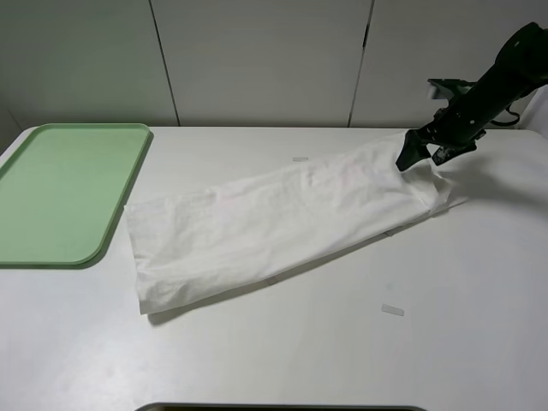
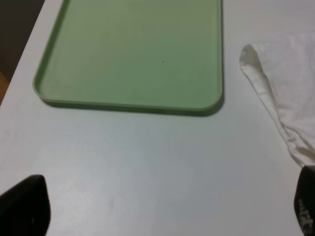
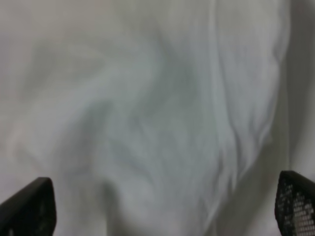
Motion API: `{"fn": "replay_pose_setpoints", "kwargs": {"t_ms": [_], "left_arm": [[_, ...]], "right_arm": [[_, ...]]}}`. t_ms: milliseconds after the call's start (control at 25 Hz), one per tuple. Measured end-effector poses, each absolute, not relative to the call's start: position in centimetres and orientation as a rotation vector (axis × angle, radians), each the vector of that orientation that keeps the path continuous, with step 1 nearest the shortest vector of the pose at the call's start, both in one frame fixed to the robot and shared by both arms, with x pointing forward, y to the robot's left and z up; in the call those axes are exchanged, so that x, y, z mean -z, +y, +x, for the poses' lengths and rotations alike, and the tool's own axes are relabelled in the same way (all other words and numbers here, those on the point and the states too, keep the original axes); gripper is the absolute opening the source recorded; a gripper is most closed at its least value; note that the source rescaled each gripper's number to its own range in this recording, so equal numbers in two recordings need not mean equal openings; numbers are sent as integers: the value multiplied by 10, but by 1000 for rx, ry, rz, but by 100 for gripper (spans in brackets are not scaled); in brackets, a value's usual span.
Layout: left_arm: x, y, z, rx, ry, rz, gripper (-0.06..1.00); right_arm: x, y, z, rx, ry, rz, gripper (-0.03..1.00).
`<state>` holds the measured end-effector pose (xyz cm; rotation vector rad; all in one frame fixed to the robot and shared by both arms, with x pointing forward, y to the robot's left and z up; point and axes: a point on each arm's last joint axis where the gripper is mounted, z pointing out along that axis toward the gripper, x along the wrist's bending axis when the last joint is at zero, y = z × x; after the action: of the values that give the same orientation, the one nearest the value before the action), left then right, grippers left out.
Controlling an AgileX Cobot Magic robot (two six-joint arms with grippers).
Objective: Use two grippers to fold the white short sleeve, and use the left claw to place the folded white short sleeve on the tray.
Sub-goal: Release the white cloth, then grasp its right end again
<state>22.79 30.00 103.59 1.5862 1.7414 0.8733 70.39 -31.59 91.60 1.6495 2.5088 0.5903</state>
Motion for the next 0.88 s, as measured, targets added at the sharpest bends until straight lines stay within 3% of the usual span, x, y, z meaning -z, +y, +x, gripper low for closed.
{"fn": "replay_pose_setpoints", "kwargs": {"t_ms": [160, 720, 800, 880], "left_arm": [[-1036, 300, 228, -873, 1741, 1586, 100], [-1036, 300, 228, -873, 1741, 1586, 100], [-1036, 300, 228, -873, 1741, 1586, 100], [-1036, 300, 228, -873, 1741, 1586, 100]], "right_arm": [[-894, -320, 704, -568, 2530, 1700, 97], [-870, -315, 705, -555, 2556, 1731, 96], [-869, -312, 706, -560, 2569, 1730, 88], [-866, -306, 705, -574, 2590, 1734, 69]]}}
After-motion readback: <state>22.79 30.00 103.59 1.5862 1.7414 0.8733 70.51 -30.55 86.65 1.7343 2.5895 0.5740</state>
